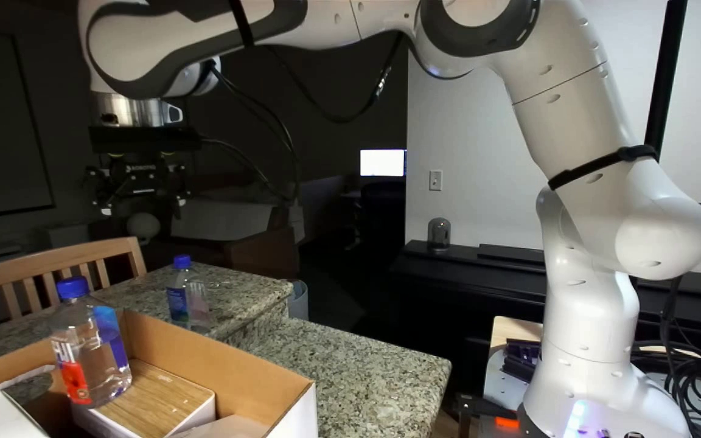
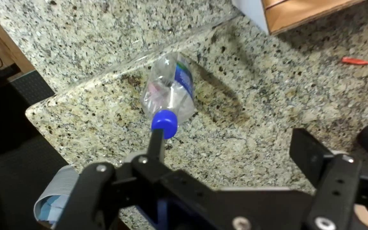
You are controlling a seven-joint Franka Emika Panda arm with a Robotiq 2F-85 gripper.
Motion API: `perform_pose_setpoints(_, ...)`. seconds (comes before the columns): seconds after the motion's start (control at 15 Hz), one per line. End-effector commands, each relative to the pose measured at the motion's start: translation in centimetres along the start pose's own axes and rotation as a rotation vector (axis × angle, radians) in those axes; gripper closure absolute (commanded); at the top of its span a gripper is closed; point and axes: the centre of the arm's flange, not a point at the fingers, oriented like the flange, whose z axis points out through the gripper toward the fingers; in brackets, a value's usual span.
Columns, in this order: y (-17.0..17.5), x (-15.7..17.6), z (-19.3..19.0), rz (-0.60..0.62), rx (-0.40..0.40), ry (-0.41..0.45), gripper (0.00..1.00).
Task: Remove the water bottles from the white storage box.
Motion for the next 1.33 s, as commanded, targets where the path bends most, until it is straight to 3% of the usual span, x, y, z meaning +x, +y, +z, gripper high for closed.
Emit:
perform_pose_setpoints(0.0, -1.9, -3.9, -3.6, -0.094, 0.012, -0.031, 0.00)
perform_pose_setpoints(0.27, -4.8, -7.8, -4.6, -0.208, 0.040, -0.073, 0.00)
perform_pose_setpoints(0.53, -7.5, -9.7, -2.0, -0.297, 0.036, -0.148, 0.00)
perform_pose_setpoints(0.87, -9.6, -11.0, 2.5, -0.355, -0.033, -0.250, 0.00)
perform_pose_setpoints(0.93, -10.0, -11.3, 3.0, -0.363, -0.045, -0.261, 0.06)
perform_pose_setpoints(1.0, -10.3, -11.5, 3.4, -0.371, -0.051, -0.266, 0.26)
perform_pose_setpoints(1.27, -11.6, -11.8, 3.2, -0.383, -0.060, -0.240, 0.51)
